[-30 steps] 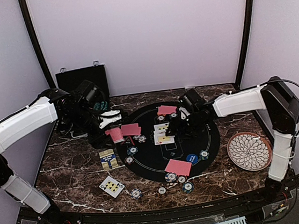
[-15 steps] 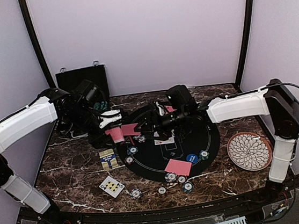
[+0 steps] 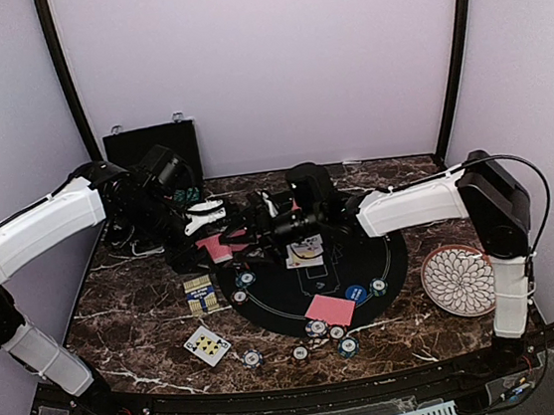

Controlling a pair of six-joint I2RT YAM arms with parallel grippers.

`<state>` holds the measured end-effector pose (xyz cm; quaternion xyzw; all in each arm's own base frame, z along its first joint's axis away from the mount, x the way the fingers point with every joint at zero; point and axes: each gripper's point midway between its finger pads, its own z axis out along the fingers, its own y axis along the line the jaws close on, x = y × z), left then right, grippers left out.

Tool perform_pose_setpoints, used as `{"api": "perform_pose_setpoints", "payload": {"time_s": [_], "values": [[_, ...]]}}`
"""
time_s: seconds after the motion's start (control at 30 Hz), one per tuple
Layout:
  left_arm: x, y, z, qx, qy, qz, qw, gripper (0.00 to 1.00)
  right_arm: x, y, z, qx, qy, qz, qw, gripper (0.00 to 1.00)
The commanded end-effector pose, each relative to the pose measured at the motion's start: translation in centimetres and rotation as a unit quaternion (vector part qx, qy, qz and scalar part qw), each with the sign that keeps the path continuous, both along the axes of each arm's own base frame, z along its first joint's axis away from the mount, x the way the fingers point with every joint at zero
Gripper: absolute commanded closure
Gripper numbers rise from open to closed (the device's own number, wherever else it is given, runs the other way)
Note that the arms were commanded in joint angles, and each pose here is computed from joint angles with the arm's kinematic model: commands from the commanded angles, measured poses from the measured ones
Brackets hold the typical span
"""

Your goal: Distribute texas hold em gaming equipment

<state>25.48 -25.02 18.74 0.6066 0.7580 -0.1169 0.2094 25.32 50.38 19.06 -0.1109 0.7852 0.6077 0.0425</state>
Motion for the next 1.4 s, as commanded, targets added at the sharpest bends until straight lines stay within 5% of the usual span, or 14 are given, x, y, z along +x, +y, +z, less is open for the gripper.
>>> {"api": "perform_pose_setpoints", "payload": {"time_s": [0.0,0.73,1.37], "values": [[0.1,-0.8,1.7,-0.029,-0.007,-0.011,0.999,1.00,-0.2,1.3,1.9,0.035,-0.009,0.017,0.999,0.25],[0.1,-1.1,1.7,-0.035,-0.005,-0.015,0.999,1.00,-1.0,4.5,-0.2,0.010,0.009,0.067,0.998,0.30],[0.1,-1.0,2.0,-0.035,-0.013,-0.015,0.999,1.00,1.3,-0.6,-1.6,-0.032,0.006,0.020,0.999,0.38]]}}
